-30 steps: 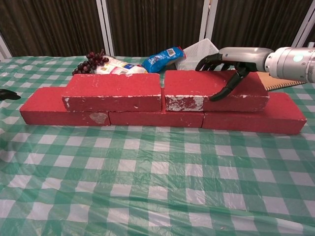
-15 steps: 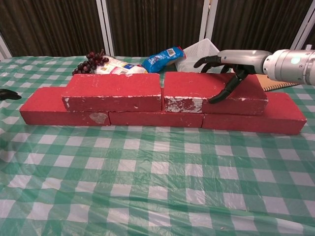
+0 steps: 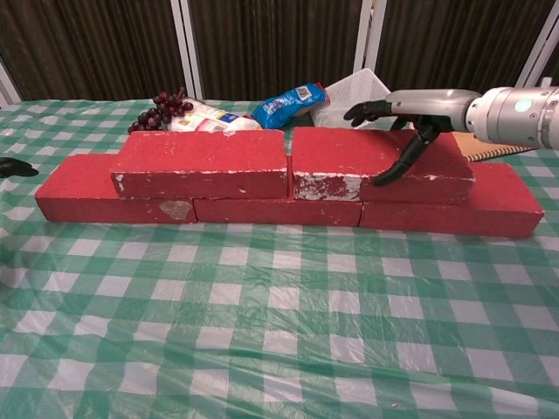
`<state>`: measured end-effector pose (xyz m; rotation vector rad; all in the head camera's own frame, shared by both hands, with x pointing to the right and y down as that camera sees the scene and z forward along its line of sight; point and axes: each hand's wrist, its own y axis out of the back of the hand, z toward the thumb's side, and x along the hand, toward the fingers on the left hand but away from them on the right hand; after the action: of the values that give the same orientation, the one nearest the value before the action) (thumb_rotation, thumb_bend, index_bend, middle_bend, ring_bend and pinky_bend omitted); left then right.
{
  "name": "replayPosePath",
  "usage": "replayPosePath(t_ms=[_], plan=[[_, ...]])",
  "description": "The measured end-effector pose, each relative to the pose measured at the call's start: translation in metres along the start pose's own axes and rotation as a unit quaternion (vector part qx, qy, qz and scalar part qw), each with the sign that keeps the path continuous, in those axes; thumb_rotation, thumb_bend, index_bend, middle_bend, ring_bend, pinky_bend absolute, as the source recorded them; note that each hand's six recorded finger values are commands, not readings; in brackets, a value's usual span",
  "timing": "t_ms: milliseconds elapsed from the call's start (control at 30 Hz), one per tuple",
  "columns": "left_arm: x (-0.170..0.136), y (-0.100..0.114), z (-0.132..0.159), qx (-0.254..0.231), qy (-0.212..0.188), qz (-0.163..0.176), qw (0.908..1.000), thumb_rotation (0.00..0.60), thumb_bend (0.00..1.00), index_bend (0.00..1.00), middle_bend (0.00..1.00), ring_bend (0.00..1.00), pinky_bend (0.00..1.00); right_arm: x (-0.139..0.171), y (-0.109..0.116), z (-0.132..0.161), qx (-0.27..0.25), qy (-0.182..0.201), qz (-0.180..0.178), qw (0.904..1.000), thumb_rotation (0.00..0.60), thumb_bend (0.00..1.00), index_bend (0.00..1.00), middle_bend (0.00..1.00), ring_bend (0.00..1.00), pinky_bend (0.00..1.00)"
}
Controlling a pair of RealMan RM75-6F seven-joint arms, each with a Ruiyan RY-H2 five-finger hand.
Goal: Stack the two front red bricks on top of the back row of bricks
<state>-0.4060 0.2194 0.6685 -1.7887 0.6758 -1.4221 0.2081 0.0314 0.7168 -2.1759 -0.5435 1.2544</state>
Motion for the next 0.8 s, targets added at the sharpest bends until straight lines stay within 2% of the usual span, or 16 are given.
replayPosePath(t_ms=[367, 533, 800], plan=[[0.0001, 0.0004, -0.0004, -0.001, 0.001, 0.000, 1.0000, 0.600, 0.24, 0.00, 0.00, 0.00, 0.07, -0.0001, -0.0016, -0.0002, -0.002, -0.003, 0.007, 1.0000, 0.600, 0.08, 0.00, 0.14, 0.04, 0.32], [0.0005, 0.0004, -0.0008, -0.002, 0.001, 0.000, 1.0000, 0.600, 0.24, 0.00, 0.00, 0.00, 0.07, 0.0007, -0.0018, -0.0017, -0.003, -0.009, 0.013, 0.9999, 0.600, 0.03, 0.00, 0.10, 0.00, 0.25], [0.0000, 0.0008, -0.0005, -0.003, 0.001, 0.001, 1.0000, 0.600, 0.24, 0.00, 0.00, 0.00, 0.07, 0.0023, -0.0024, -0.0019, -0.009, -0.014, 0.023, 0.9996, 0.590, 0.00, 0.00, 0.03, 0.00, 0.14]])
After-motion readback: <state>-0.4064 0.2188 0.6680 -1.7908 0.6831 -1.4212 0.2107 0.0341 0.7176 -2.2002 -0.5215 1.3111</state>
